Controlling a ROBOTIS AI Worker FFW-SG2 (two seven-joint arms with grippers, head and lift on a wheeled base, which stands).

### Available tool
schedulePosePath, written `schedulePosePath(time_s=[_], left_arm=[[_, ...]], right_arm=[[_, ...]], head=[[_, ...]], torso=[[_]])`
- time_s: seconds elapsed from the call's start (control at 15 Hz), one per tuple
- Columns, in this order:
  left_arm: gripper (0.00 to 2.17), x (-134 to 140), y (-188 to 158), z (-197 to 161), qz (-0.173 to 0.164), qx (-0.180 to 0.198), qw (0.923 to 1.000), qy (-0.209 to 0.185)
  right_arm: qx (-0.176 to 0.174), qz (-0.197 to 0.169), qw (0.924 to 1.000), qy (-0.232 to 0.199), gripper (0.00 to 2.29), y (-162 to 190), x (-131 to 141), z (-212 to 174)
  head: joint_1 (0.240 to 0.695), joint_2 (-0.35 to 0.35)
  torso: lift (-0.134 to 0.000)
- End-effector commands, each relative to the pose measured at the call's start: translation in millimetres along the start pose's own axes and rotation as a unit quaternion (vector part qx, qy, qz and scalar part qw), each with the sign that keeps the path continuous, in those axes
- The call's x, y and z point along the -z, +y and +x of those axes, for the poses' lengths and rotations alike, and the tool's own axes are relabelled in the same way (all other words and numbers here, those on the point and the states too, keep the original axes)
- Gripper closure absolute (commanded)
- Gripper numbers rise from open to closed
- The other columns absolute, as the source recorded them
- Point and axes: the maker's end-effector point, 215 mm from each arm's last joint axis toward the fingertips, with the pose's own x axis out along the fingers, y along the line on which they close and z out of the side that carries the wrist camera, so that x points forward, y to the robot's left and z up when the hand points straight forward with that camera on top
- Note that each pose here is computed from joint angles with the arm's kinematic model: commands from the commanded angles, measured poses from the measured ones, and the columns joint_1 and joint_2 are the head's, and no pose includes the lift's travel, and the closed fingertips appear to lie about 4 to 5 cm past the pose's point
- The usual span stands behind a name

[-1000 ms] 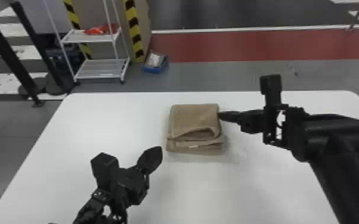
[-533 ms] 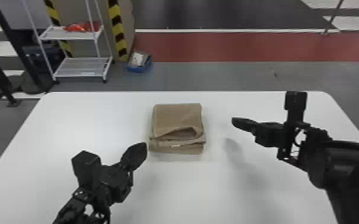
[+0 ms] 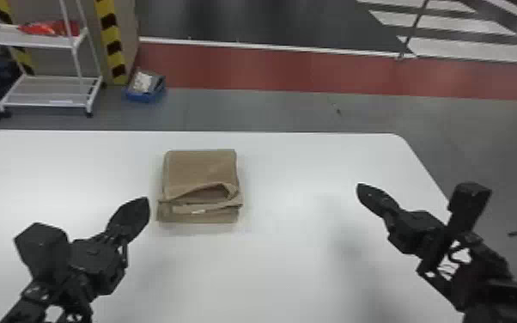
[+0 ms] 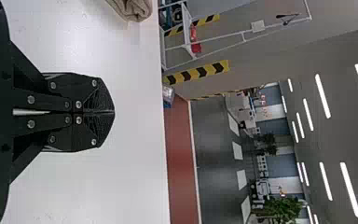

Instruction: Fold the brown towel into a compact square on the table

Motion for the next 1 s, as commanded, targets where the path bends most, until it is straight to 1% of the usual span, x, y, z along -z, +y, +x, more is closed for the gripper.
schedulePosePath(time_s=[0.0,0.07,0.13,0.2,0.27,0.4,0.47,0.53,0.6,0.67,0.73,0.87,0.93], left_arm=[[2.11,-4,-3,2,0.0,0.001,1.0,-0.007],[2.11,-3,-4,2,-0.001,0.002,1.0,-0.006],[2.11,-3,-1,2,0.0,-0.002,1.0,-0.007],[2.11,-1,4,0,0.002,-0.01,0.9999,-0.008],[2.11,-7,13,-3,0.005,-0.021,0.9995,-0.021],[2.11,-17,48,-13,0.012,-0.059,0.9971,-0.046],[2.11,-20,68,-22,0.006,-0.077,0.9957,-0.052],[2.11,-23,82,-32,0.002,-0.086,0.9944,-0.061],[2.11,-25,92,-39,0.003,-0.095,0.9933,-0.066],[2.11,-29,94,-43,0.004,-0.098,0.9924,-0.074],[2.11,-28,96,-45,0.003,-0.099,0.9923,-0.074],[2.11,-28,95,-46,0.004,-0.097,0.9926,-0.073],[2.11,-27,92,-45,0.003,-0.092,0.993,-0.073]], right_arm=[[-0.019,0.004,0.9996,-0.018,2.23,18,-9,5],[-0.036,0.0,0.999,-0.026,2.23,38,-17,17],[-0.055,-0.01,0.9978,-0.036,2.23,63,-29,35],[-0.074,-0.02,0.9963,-0.037,2.23,91,-35,54],[-0.09,-0.033,0.9947,-0.037,2.23,115,-40,71],[-0.13,-0.051,0.9894,-0.04,2.23,165,-44,104],[-0.138,-0.055,0.9884,-0.031,2.23,184,-38,122],[-0.15,-0.054,0.9868,-0.028,2.23,201,-34,136],[-0.163,-0.054,0.9848,-0.026,2.23,220,-26,147],[-0.174,-0.054,0.9829,-0.026,2.23,236,-22,157],[-0.184,-0.057,0.981,-0.024,2.23,252,-18,168],[-0.197,-0.063,0.9784,-0.005,2.23,278,-3,186],[-0.206,-0.071,0.9759,0.005,2.23,290,4,190]], head=[[0.695,-0.174],[0.695,-0.178],[0.695,-0.166],[0.695,-0.147],[0.695,-0.122],[0.695,-0.061],[0.695,-0.027],[0.695,0.059],[0.695,0.091],[0.695,0.128],[0.695,0.16],[0.695,0.208],[0.695,0.244]], torso=[[-0.123],[-0.123],[-0.123],[-0.123],[-0.123],[-0.123],[-0.123],[-0.123],[-0.123],[-0.123],[-0.123],[-0.123],[-0.123]])
